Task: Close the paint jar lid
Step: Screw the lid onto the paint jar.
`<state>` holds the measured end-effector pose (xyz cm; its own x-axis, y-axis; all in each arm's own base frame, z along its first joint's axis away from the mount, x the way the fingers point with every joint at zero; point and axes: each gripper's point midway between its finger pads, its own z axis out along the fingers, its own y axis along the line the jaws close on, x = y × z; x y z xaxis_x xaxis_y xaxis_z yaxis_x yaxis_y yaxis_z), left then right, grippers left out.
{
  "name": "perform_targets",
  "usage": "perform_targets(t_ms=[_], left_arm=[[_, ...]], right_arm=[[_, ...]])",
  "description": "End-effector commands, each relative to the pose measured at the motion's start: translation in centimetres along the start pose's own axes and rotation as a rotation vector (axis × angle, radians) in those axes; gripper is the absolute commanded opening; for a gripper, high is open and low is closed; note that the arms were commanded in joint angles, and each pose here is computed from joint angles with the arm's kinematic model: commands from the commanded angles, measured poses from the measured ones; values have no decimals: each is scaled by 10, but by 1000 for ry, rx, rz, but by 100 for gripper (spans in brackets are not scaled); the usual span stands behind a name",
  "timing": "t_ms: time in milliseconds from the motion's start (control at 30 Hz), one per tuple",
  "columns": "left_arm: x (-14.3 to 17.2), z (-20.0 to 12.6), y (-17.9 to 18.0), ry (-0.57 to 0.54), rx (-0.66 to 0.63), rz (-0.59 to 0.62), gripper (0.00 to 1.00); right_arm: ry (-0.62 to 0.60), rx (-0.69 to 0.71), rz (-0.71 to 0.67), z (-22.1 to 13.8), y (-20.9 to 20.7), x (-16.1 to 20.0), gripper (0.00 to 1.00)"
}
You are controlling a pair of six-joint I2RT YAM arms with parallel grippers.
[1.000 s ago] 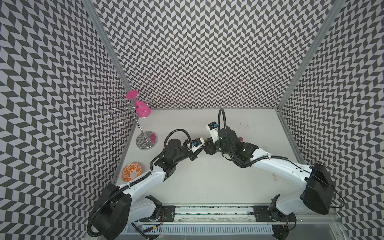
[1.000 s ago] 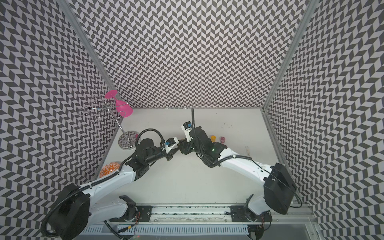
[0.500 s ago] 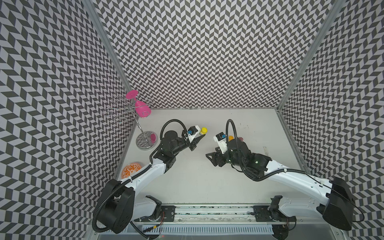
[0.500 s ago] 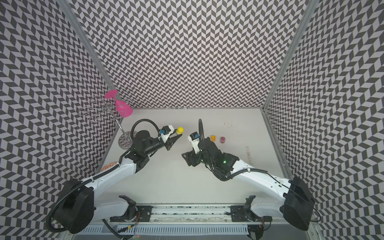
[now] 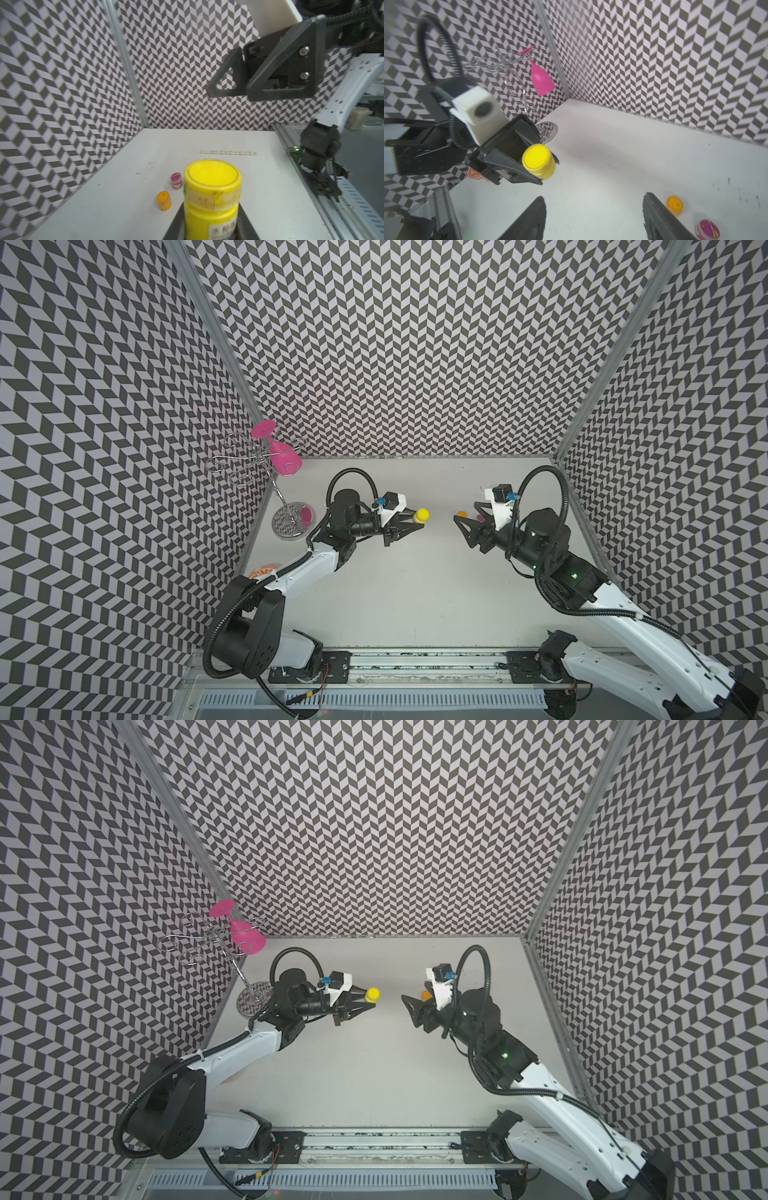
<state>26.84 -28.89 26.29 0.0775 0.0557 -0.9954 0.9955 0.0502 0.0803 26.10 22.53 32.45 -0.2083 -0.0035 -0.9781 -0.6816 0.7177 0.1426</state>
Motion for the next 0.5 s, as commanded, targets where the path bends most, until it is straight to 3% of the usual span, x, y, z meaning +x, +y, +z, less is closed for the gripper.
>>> perform_targets(t_ms=[0,167,467], left_arm=[[-18,-1,-34,-50,205,14,27],[-18,1,-42,-53,253,6,27],[-20,1,-38,-49,211,25,27]], right_arm=[[-161,-184,-162,-8,35,-37,72],[-136,-389,-238,1,66,-26,62],[-87,-486,-269,11,79,-8,63]])
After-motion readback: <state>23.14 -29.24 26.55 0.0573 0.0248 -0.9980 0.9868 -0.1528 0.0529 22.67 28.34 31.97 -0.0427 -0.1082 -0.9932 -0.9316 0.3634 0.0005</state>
